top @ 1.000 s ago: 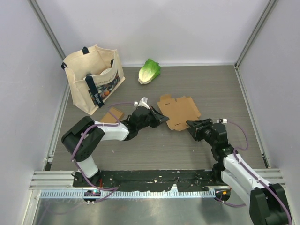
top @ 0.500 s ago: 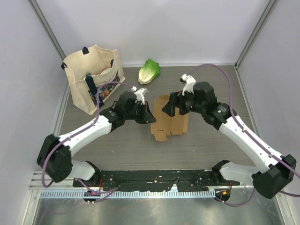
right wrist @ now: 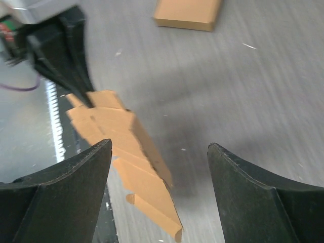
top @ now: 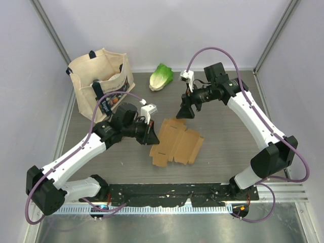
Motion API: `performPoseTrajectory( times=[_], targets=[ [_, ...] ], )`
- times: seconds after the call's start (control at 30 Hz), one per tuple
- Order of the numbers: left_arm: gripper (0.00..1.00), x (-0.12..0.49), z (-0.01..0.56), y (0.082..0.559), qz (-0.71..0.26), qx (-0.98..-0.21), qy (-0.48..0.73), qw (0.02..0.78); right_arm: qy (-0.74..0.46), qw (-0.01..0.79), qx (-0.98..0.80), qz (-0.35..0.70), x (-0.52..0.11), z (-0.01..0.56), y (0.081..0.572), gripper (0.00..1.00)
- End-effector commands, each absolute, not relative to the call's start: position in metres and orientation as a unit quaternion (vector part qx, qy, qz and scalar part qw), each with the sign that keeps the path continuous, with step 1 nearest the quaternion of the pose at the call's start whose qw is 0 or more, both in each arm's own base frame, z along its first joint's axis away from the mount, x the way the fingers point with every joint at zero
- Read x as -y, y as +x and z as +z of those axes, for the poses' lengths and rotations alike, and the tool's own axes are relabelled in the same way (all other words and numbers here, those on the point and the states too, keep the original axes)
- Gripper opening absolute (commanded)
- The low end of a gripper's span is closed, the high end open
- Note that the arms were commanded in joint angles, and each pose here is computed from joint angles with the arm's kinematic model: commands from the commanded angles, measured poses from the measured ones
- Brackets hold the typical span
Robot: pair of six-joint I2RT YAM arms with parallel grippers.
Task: Fold the paper box
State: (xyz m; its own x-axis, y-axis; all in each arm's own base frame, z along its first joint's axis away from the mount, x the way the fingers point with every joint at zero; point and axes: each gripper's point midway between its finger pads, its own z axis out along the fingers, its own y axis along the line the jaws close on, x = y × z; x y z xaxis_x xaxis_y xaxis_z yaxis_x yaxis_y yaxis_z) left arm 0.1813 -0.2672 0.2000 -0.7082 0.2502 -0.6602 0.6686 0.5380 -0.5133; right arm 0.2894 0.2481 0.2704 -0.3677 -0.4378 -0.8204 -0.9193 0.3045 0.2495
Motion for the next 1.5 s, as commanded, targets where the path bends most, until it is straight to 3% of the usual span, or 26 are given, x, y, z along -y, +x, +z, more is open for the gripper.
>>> performPoseTrajectory(
  times=[0.0, 0.33, 0.47, 0.57, 0.67, 0.7, 0.77, 0.83, 0.9, 0.97, 1.13, 1.4, 1.47],
  targets=[
    [0.00, 0.265, 0.209, 0.170, -0.403, -0.816, 0.318, 0.265, -0.499, 0.289, -0.669, 0.469, -0.262, 0.287, 0.244, 0.81],
    [0.00, 0.265, 0.212, 0.156, -0.418, -0.794, 0.367, 0.247, -0.491, 0.246, -0.671, 0.499, -0.275, 0.253, 0.223, 0.76],
    [0.00, 0.263, 0.207, 0.153, -0.414, -0.790, 0.384, 0.238, -0.493, 0.237, -0.656, 0.520, -0.284, 0.250, 0.212, 0.65],
    [0.00, 0.264, 0.210, 0.157, -0.410, -0.791, 0.385, 0.239, -0.477, 0.228, -0.662, 0.532, -0.288, 0.242, 0.208, 0.49],
    [0.01, 0.266, 0.217, 0.167, -0.413, -0.793, 0.367, 0.256, -0.464, 0.219, -0.674, 0.532, -0.288, 0.232, 0.208, 0.10],
    [0.13, 0.261, 0.219, 0.176, -0.410, -0.799, 0.349, 0.267, -0.457, 0.230, -0.678, 0.528, -0.290, 0.227, 0.214, 0.01],
    [0.33, 0.244, 0.223, 0.199, -0.400, -0.818, 0.274, 0.309, -0.411, 0.234, -0.703, 0.531, -0.291, 0.232, 0.217, 0.01],
    [0.65, 0.229, 0.240, 0.209, -0.409, -0.811, 0.205, 0.364, -0.326, 0.276, -0.743, 0.515, -0.286, 0.232, 0.239, 0.01],
    [0.83, 0.208, 0.225, 0.231, -0.380, -0.826, 0.101, 0.405, -0.260, 0.324, -0.747, 0.519, -0.271, 0.227, 0.262, 0.00],
    [0.85, 0.195, 0.217, 0.236, -0.370, -0.822, 0.041, 0.432, -0.211, 0.354, -0.715, 0.565, -0.268, 0.252, 0.264, 0.00],
    [0.91, 0.205, 0.202, 0.245, -0.429, -0.791, -0.028, 0.436, -0.127, 0.362, -0.716, 0.583, -0.252, 0.218, 0.258, 0.00],
    [0.72, 0.235, 0.199, 0.286, -0.393, -0.817, 0.083, 0.414, -0.144, 0.381, -0.714, 0.569, -0.244, 0.185, 0.261, 0.00],
    [0.73, 0.248, 0.204, 0.291, -0.403, -0.820, 0.115, 0.389, -0.150, 0.382, -0.711, 0.571, -0.245, 0.183, 0.263, 0.01]
  ],
)
